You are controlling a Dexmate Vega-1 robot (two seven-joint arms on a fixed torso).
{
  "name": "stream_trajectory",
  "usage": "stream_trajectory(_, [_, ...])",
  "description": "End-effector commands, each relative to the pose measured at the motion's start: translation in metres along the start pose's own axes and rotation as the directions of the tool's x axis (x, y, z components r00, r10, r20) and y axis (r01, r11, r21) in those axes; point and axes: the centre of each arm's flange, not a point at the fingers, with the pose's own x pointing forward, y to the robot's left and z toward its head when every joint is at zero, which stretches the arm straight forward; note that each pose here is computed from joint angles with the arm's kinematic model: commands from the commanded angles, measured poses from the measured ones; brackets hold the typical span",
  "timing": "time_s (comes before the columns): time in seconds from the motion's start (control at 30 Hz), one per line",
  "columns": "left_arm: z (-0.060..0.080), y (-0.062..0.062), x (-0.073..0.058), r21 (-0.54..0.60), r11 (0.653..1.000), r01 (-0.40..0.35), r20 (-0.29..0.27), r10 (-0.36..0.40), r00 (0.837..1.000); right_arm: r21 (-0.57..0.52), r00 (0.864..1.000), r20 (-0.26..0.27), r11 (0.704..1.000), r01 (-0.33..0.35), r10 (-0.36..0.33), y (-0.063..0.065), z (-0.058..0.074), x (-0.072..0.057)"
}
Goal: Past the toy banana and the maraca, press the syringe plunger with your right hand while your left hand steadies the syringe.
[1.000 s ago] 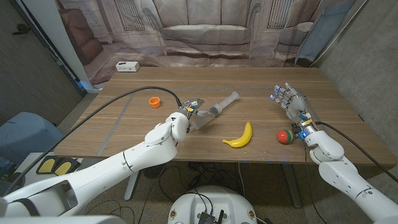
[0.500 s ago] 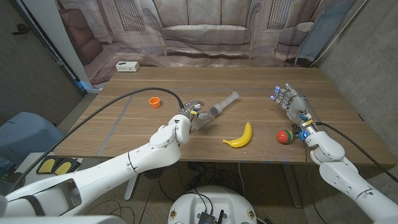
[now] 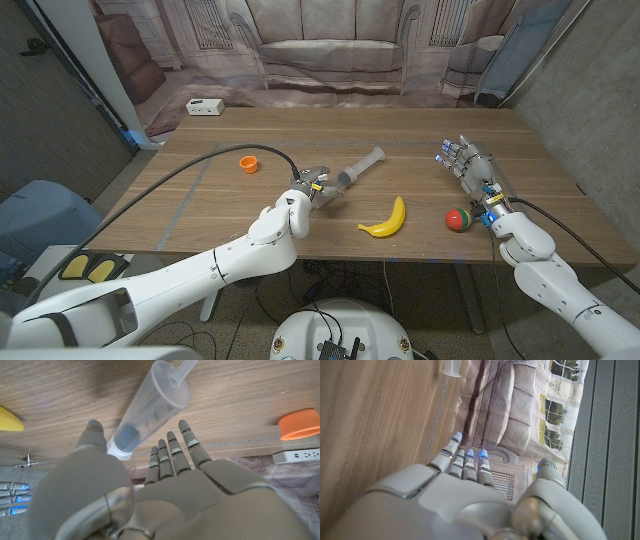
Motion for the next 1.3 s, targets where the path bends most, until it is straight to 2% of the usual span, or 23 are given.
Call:
stream_trajectory(0.03, [0.002, -0.007, 0.002, 0.004, 1.000, 0.017, 0.003, -0.017, 1.000, 0.006, 1.000, -0.007, 1.000, 0.005, -0.005, 0.000, -0.003, -0.002])
stream_trajectory(0.2, [0.001, -0.007, 0.002, 0.013, 1.000, 0.004, -0.020, -0.003, 1.000, 0.010, 1.000, -0.008, 1.000, 0.006, -0.005, 0.001, -0.004, -0.002])
stream_trajectory(0.67, [0.000, -0.012, 0.006, 0.014, 1.000, 0.020, -0.029, -0.019, 0.999, 0.019, 1.000, -0.013, 1.000, 0.000, 0.001, 0.001, -0.006, 0.001])
stream_trajectory(1.07, [-0.004, -0.027, 0.017, 0.001, 0.998, 0.055, -0.043, -0.055, 0.998, 0.023, 1.000, -0.013, 1.000, 0.001, 0.000, 0.001, -0.006, 0.001])
stream_trajectory(1.3, [-0.002, -0.028, 0.019, -0.018, 0.999, 0.037, -0.048, -0.038, 0.998, 0.021, 1.000, -0.011, 1.000, 0.003, -0.003, 0.000, -0.006, 0.000])
